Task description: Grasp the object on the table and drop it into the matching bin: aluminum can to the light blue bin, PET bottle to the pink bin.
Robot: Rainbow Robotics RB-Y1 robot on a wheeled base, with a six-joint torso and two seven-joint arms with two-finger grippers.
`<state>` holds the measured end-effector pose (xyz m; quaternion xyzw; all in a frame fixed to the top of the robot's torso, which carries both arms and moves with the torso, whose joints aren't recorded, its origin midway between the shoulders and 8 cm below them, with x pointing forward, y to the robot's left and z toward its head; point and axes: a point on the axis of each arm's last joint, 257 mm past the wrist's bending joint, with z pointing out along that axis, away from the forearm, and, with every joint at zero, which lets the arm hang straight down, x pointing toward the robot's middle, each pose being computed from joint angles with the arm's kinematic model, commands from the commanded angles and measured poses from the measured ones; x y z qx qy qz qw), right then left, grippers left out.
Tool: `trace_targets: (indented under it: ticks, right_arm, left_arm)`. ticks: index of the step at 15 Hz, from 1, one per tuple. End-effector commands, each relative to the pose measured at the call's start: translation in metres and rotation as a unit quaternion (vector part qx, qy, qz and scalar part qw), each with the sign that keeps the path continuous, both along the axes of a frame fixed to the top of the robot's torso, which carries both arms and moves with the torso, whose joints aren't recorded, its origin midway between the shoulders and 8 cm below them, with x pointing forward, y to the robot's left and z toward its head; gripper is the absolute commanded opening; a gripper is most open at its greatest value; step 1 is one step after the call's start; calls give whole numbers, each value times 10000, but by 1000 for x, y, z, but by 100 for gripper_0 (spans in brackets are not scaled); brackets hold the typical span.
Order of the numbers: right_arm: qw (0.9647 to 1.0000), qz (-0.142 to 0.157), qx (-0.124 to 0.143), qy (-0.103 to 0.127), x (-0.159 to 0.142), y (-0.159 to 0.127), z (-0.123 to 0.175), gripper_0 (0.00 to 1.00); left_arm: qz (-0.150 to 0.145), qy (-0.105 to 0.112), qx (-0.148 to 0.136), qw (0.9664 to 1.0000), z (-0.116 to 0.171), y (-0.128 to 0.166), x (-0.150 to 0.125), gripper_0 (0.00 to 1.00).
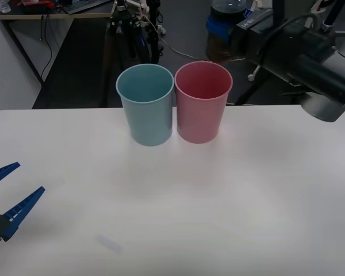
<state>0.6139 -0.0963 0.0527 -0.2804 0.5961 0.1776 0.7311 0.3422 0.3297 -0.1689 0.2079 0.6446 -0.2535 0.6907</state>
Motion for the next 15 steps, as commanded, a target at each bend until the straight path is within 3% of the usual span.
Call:
trace_targets:
  ticks: [1,7,15]
  right_arm:
    - [9999,-140,-13,19,18,7,-14,0]
    - [9997,-194,66,160,32,24,-39,0]
    - [9997,-186,98,108,36,38,-44,0]
  left_arm:
    - [0,0,0,10000,0,0,0,100]
    - [0,0,0,10000,0,0,0,100]
    - [0,0,0,10000,0,0,0,100]
